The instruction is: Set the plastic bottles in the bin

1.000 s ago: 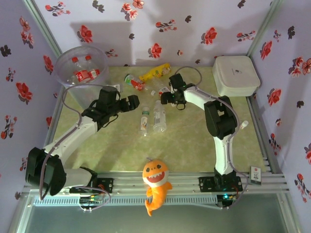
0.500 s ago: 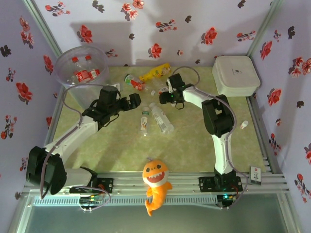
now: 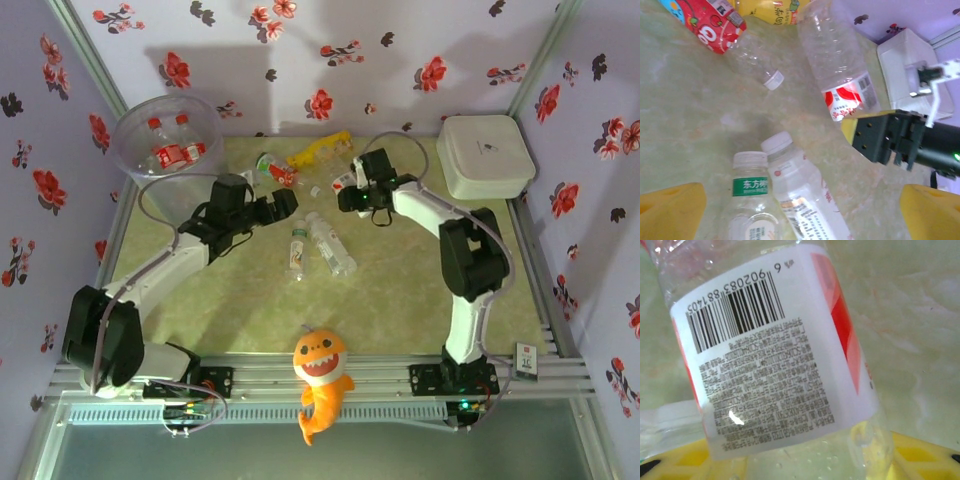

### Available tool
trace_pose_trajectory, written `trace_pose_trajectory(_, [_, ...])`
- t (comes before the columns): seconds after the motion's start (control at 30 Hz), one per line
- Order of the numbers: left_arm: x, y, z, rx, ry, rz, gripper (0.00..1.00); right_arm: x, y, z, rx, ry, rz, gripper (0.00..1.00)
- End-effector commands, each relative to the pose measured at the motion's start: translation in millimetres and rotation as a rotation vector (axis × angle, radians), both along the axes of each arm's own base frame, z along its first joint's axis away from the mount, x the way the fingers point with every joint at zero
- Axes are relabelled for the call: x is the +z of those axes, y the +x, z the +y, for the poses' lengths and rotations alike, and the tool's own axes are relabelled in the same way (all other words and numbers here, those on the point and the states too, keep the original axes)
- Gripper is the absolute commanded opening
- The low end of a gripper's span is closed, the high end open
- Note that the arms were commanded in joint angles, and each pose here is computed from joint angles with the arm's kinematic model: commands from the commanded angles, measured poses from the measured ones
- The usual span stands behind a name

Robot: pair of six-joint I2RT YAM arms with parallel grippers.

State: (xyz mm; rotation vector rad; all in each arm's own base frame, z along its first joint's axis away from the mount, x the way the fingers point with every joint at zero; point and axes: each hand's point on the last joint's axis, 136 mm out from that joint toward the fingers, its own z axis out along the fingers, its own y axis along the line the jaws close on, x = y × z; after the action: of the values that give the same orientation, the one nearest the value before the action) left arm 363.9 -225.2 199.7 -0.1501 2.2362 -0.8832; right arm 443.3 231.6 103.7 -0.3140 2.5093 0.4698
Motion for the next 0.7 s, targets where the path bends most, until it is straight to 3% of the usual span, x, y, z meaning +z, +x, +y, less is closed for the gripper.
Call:
trace_pose_trajectory(0.0, [33, 13, -23, -0.019, -0.173, -0.04, 1.0, 25, -12, 3, -0.004, 0.092, -0.035, 0.58])
trace_pose_trajectory(0.17, [43, 27, -48, -0.056, -0.366, -0.038, 1.0, 46, -35, 23, 0.018, 0.205, -0.069, 0.57])
trace_pose_trajectory(0.37, [36, 46, -67, -0.067, -0.504, -0.011, 1.0, 64, -55, 52, 0.071, 0.29, -0.085, 0.54])
trace_pose_trajectory(0.67, [36, 71, -89, -0.065, -0.54, -0.028, 1.0, 73, -80, 68, 0.146, 0.282, -0.099, 0.53])
